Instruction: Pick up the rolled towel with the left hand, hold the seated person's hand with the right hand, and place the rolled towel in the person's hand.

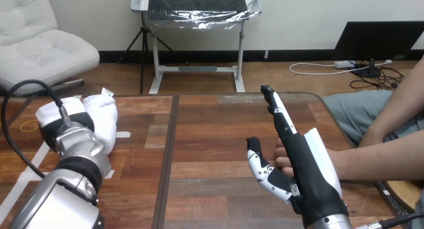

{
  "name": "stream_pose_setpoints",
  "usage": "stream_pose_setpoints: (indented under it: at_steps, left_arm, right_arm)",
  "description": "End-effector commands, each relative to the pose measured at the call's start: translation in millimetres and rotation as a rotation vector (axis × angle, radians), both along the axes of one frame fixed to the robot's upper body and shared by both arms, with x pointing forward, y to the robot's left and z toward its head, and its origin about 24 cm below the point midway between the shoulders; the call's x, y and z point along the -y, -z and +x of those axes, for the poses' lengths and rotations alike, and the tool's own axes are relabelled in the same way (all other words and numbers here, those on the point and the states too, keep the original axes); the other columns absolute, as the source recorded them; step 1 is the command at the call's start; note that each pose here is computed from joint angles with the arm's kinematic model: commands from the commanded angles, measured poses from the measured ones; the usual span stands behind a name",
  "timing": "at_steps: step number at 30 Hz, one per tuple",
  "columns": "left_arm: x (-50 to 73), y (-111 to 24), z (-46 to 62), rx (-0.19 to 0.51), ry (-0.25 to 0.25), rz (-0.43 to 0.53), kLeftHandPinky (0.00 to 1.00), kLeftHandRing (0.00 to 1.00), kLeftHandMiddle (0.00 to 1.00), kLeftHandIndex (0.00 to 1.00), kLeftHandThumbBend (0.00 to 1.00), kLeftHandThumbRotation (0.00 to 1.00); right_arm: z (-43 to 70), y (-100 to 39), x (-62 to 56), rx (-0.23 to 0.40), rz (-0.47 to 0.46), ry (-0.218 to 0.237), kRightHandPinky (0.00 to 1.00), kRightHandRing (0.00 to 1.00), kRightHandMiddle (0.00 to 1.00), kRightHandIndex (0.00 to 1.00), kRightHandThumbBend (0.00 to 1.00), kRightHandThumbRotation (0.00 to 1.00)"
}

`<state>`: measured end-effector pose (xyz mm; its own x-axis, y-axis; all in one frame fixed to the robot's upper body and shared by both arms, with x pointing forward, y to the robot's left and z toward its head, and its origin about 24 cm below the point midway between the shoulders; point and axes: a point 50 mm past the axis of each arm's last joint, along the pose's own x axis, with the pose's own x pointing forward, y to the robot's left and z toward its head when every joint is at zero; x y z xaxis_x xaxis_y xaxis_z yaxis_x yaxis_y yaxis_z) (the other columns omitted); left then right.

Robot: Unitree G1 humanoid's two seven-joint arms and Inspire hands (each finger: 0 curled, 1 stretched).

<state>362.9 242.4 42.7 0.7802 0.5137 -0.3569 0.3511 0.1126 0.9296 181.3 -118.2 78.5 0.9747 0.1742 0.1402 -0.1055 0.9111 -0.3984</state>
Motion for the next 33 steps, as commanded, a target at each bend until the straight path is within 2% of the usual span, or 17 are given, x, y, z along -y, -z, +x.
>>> stream_pose_setpoints:
  at_steps: [1,15,19,25,33]
  left_arm:
    - [0.3,5.0,-2.6,0.007,0.000,-0.010,0.14,0.20,0.32,0.76,0.61,0.00]
    - [7.3,4.1,0.8,0.067,0.036,-0.057,0.15,0.20,0.31,0.71,0.68,0.00]
    - [9.7,4.6,1.5,0.094,0.073,-0.050,0.15,0.21,0.32,0.60,0.71,0.01]
    - [13.1,4.7,2.2,0.153,0.092,-0.092,0.15,0.22,0.34,0.52,0.72,0.01]
    - [17.0,6.9,0.1,0.221,0.137,-0.092,0.16,0.24,0.38,0.53,0.74,0.00]
  right_arm:
    - [7.9,-17.1,-0.4,0.100,0.008,-0.022,0.99,0.97,1.00,1.00,0.00,0.00]
    - [8.4,-17.2,-1.0,0.107,0.011,-0.029,0.97,0.95,0.99,1.00,0.00,0.00]
    - [8.8,-17.2,-1.2,0.108,0.011,-0.032,0.97,0.94,0.99,1.00,0.00,0.00]
    - [9.3,-16.5,-1.2,0.109,0.009,-0.036,0.97,0.94,0.98,1.00,0.00,0.00]
    - [9.5,-16.4,-1.8,0.111,0.012,-0.038,0.96,0.93,0.97,1.00,0.00,0.00]
